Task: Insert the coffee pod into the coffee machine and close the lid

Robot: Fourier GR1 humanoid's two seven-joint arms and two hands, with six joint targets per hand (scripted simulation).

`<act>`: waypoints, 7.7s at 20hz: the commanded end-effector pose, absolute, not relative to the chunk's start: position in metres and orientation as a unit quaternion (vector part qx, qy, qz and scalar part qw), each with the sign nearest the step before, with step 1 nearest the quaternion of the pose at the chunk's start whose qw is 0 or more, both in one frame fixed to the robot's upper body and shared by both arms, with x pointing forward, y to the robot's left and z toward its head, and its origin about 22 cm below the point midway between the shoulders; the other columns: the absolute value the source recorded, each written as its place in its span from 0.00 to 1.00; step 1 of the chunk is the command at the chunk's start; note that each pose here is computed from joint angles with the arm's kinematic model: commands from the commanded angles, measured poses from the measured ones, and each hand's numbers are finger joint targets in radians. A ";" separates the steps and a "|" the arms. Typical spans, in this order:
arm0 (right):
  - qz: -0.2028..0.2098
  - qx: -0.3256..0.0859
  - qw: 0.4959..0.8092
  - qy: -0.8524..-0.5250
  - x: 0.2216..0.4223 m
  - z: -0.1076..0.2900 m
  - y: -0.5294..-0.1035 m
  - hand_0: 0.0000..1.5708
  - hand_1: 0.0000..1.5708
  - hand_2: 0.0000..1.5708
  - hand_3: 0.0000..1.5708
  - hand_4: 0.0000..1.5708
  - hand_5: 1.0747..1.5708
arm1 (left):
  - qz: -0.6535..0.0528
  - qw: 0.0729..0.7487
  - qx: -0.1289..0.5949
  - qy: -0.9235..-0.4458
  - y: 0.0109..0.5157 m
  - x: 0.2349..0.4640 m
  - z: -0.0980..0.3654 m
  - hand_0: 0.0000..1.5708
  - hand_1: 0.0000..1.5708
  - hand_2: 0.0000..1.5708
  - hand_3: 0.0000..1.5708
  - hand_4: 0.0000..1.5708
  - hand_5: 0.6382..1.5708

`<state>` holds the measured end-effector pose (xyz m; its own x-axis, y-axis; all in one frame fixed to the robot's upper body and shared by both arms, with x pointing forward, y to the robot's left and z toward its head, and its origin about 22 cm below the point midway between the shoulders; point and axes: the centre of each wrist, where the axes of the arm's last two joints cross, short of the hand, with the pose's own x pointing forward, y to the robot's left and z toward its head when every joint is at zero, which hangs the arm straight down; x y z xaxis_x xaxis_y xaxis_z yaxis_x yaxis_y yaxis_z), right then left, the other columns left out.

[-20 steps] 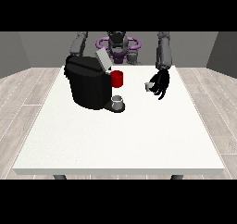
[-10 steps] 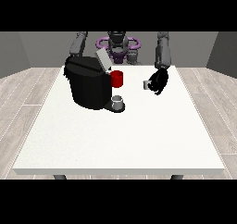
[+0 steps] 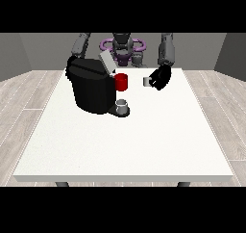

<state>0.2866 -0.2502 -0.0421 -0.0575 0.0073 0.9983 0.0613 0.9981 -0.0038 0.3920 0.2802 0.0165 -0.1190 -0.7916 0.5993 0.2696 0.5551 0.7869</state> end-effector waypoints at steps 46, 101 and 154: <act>0.040 0.039 0.623 -0.780 0.337 -0.004 -0.263 0.00 0.00 0.00 0.00 0.13 1.00 | -0.277 0.596 0.201 -0.726 0.247 0.458 0.241 0.92 0.92 0.94 0.88 0.38 1.00; 0.107 0.069 0.644 -0.754 0.234 -0.019 -0.175 0.00 0.00 0.00 0.00 0.12 1.00 | -0.065 0.789 -0.055 -0.608 0.321 0.227 -0.133 0.00 0.00 0.00 0.00 0.20 1.00; 0.076 -0.085 0.586 -0.802 0.385 0.062 -0.177 0.00 0.00 0.00 0.00 0.27 1.00 | -0.103 0.652 -0.108 -0.743 0.290 0.256 -0.062 0.00 0.00 0.00 0.00 0.23 1.00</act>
